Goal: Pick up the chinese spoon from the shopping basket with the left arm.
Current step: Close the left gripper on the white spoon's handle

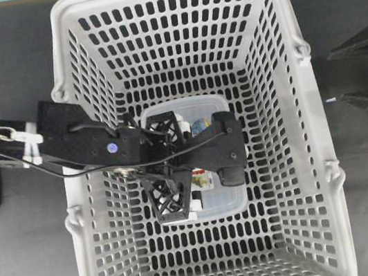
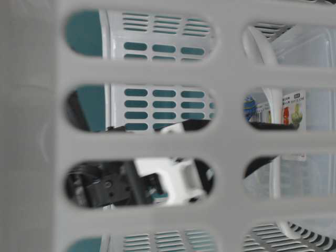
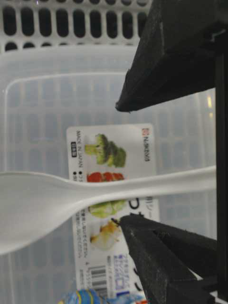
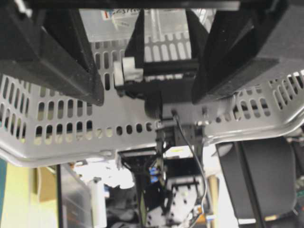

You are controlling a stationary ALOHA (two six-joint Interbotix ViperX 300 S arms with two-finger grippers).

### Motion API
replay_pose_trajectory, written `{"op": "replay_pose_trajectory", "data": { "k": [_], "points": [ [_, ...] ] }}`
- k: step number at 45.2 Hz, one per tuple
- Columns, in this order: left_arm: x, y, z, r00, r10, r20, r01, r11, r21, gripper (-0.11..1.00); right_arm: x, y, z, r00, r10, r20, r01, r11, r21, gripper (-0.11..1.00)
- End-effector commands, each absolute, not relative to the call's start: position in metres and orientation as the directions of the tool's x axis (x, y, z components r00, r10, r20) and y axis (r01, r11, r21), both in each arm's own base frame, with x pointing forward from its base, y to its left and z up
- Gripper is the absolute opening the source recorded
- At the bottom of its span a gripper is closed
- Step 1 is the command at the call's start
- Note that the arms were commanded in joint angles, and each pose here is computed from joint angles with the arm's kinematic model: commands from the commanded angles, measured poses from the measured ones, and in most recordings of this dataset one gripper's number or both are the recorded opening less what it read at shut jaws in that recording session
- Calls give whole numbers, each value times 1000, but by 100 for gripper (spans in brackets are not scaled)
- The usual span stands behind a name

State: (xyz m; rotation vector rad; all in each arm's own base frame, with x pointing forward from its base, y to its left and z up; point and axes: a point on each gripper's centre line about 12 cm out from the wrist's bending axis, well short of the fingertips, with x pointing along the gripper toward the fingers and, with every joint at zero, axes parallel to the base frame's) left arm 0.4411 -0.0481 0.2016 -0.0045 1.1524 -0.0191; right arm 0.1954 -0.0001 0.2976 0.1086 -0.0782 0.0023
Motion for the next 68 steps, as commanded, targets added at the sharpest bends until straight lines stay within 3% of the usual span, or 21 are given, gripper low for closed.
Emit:
{"op": "replay_pose_trajectory", "data": {
  "k": [1,11,17,22,25,35,42,57,68],
  "points": [
    [445,-46,203,427,-16,-904,6,1000,-14,85,197,0,305,995,0,98,-11,994,110,72],
    [445,-45,192,408,-13,-913,7,1000,-11,79,197,0,305,995,-1,98,-9,994,110,72],
    [444,-43,191,412,-13,-911,15,1000,-7,55,197,0,305,995,-1,98,-9,994,110,72],
    [445,-39,193,419,-10,-908,7,1000,-7,25,197,0,305,995,-1,96,-9,994,110,72],
    [446,-38,196,428,-8,-904,6,1000,-6,12,197,0,304,995,-1,95,-9,994,110,72],
    [448,-34,230,481,-9,-877,-4,1000,-12,12,197,0,303,996,-2,92,-9,994,111,72],
    [444,-35,285,528,-11,-849,-9,1000,-19,12,196,-1,302,996,-5,90,-5,994,111,72],
    [428,-41,386,541,-17,-841,-15,999,-29,12,194,-1,302,995,-8,96,-3,994,111,72],
    [430,-41,389,510,-12,-860,-18,1000,-25,12,194,-1,302,995,-8,98,-3,994,111,72]
  ]
}}
